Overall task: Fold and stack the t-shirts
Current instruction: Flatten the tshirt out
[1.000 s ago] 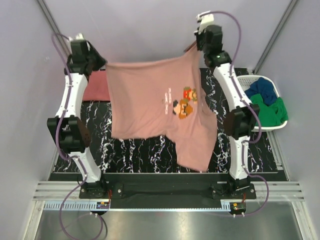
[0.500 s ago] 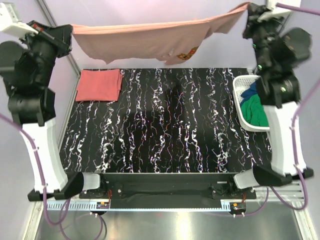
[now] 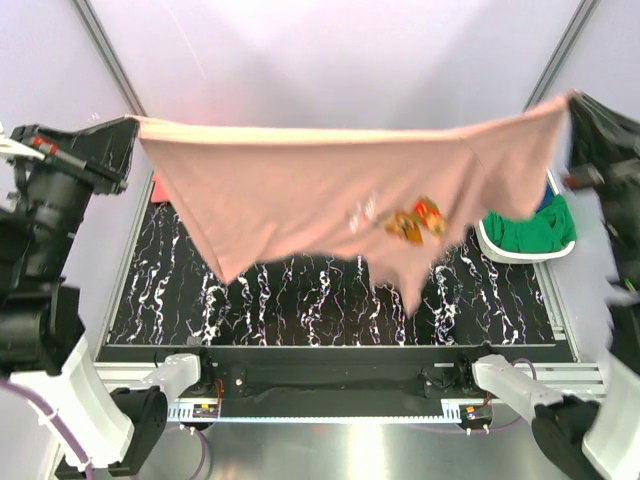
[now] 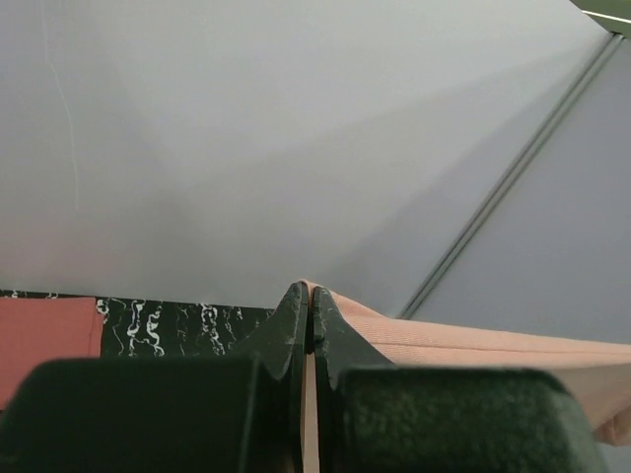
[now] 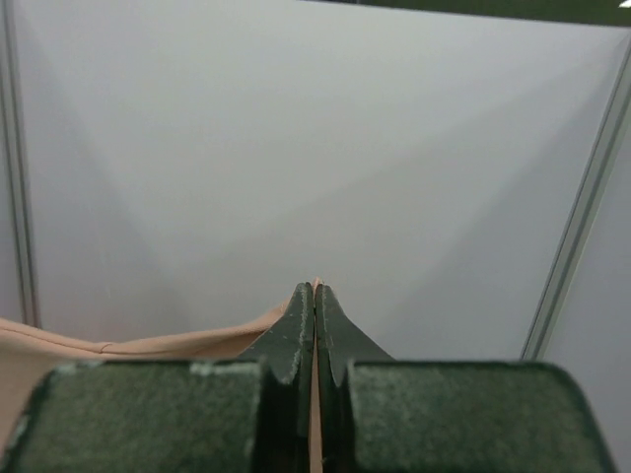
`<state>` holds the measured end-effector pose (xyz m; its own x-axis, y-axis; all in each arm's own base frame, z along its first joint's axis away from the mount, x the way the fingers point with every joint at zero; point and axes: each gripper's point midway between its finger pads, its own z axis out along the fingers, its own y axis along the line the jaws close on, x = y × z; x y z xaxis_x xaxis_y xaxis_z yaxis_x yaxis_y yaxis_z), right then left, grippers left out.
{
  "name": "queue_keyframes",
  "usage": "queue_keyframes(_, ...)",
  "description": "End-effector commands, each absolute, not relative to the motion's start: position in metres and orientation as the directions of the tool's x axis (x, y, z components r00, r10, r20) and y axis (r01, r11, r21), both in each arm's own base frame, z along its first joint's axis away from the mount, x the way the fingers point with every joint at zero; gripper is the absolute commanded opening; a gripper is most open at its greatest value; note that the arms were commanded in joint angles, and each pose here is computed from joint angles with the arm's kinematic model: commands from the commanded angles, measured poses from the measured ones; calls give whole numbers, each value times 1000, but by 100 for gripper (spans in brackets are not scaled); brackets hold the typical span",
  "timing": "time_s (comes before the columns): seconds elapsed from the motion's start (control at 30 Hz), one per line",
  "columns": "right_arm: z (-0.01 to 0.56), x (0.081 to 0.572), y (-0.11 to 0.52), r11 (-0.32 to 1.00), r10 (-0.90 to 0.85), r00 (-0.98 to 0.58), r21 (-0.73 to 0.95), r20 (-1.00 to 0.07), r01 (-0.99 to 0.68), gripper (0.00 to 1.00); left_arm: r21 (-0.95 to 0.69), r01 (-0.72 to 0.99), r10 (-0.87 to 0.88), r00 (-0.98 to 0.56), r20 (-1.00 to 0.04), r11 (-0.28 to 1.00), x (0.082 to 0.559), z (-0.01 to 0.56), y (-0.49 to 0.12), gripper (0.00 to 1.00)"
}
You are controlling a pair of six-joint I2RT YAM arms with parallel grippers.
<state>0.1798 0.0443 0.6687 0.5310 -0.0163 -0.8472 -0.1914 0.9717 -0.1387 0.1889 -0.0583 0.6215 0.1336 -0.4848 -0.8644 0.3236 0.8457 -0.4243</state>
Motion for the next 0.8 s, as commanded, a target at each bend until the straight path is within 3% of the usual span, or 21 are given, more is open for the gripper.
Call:
queue_keyframes(0.0,675,141,34,973,5,563,-126,-826,-194,0,-411,354,-474,109,-874,840,166,623,-66,0)
queue_keyframes(0.17,681,120,21,981,-18,590,-127,-807,-144,0,-400,374,-473,126,-872,837,158,633,-69,0)
queue_keyframes(0.3,676,158,14,987,-103,549,-153,-829,-46,0,-436,273,-467,55,-883,857,206,605,-56,0)
queue_keyframes(0.5,599,321,54,960,-240,332,-273,-912,-56,0,-460,118,-452,-89,-888,880,311,529,-36,0)
queue_keyframes(0.67,495,439,94,938,-286,176,-313,-942,-149,0,-451,-69,-448,-318,-836,890,405,397,-19,0)
queue_keyframes(0.77,419,501,116,927,-300,74,-309,-951,-213,0,-445,-110,-452,-363,-815,889,445,345,-15,0)
